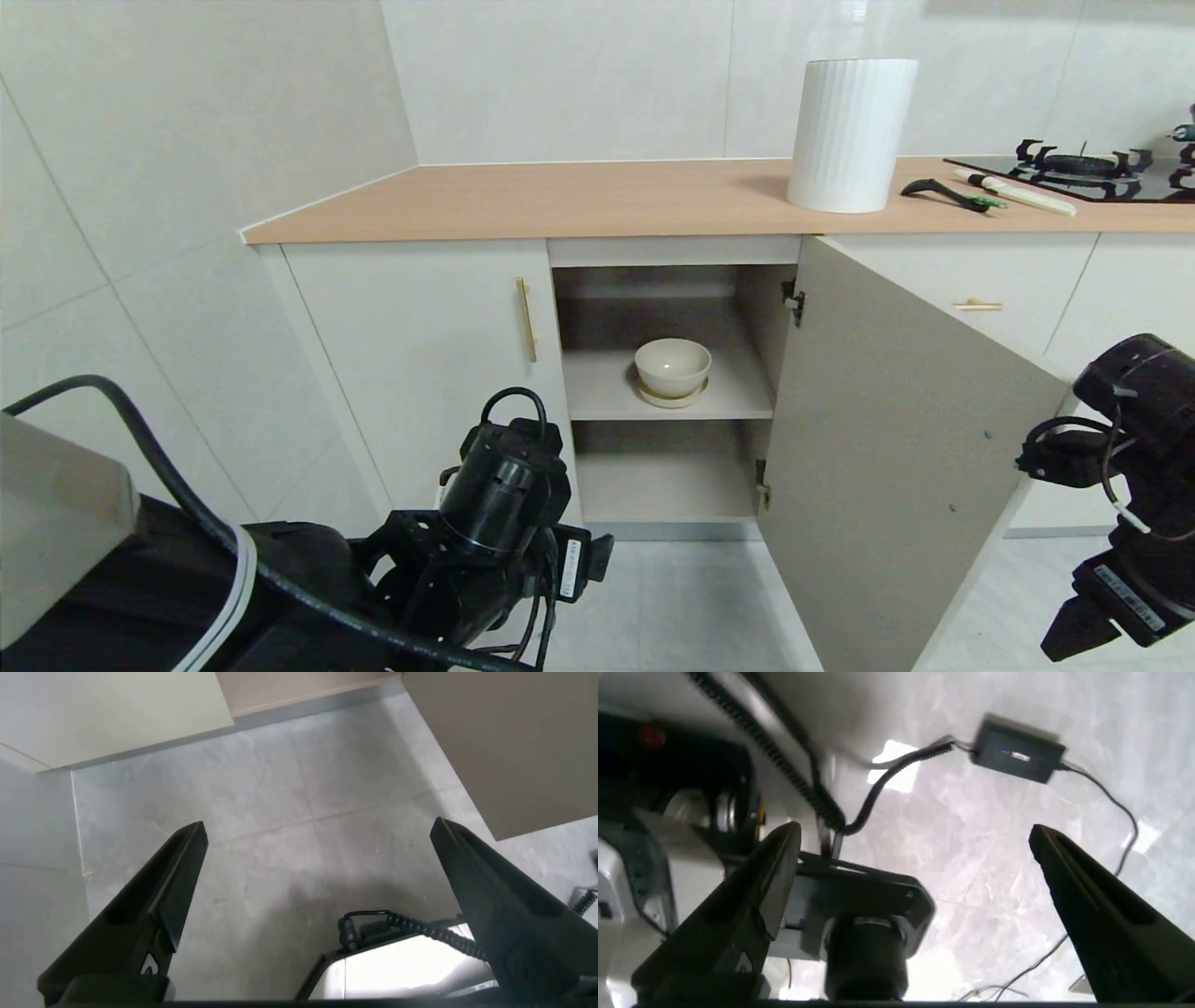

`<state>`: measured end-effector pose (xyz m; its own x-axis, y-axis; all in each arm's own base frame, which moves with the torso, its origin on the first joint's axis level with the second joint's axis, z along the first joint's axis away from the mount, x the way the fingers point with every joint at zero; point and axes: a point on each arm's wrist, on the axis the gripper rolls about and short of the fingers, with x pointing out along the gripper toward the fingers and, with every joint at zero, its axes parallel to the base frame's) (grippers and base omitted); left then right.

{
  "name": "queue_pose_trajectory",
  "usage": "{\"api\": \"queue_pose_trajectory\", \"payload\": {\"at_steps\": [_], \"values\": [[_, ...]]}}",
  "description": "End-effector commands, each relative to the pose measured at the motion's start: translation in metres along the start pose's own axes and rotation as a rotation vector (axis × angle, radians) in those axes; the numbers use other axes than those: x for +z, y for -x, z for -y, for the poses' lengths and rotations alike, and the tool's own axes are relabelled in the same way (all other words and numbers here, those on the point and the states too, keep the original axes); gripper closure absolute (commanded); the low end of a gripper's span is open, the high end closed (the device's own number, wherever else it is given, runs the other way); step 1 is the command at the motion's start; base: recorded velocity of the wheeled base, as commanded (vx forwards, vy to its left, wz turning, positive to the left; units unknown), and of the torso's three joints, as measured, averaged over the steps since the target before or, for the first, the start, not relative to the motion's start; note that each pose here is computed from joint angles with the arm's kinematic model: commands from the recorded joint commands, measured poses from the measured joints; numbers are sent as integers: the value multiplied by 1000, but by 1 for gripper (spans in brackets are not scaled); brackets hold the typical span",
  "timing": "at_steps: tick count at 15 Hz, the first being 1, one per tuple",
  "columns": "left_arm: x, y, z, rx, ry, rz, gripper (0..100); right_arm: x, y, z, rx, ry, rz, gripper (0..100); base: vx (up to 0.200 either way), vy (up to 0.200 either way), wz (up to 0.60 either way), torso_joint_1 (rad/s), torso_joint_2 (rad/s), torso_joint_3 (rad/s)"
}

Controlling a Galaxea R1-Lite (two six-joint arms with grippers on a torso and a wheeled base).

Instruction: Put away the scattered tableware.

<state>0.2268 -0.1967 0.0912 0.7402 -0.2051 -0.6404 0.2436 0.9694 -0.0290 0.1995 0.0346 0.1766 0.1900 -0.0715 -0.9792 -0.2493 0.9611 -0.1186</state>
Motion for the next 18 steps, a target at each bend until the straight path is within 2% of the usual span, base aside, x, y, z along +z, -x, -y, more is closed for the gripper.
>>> {"api": "queue_pose_trajectory", "payload": {"at_steps": [1,4,7,10,13,16,18], "values": [[0,0,0,0,0,0,0,-7,17,16,-24,-65,47,0,0,0,0,0,0,0],[-1,-2,1,2,-1,-4,0,-18,45,42,-66,-160,129,0,0,0,0,0,0,0],[0,-2,1,1,0,-1,0,-17,51,58,-94,-237,159,0,0,0,0,0,0,0],[0,-1,0,0,1,2,0,6,38,74,-115,-310,201,0,0,0,0,0,0,0],[0,-1,1,-1,2,4,0,39,10,89,-113,-463,299,0,0,0,0,0,0,0],[1,0,0,4,2,8,0,57,-19,87,-102,-493,379,0,0,0,0,0,0,0],[1,0,0,4,2,8,0,62,-27,76,-79,-460,368,0,0,0,0,0,0,0]]}}
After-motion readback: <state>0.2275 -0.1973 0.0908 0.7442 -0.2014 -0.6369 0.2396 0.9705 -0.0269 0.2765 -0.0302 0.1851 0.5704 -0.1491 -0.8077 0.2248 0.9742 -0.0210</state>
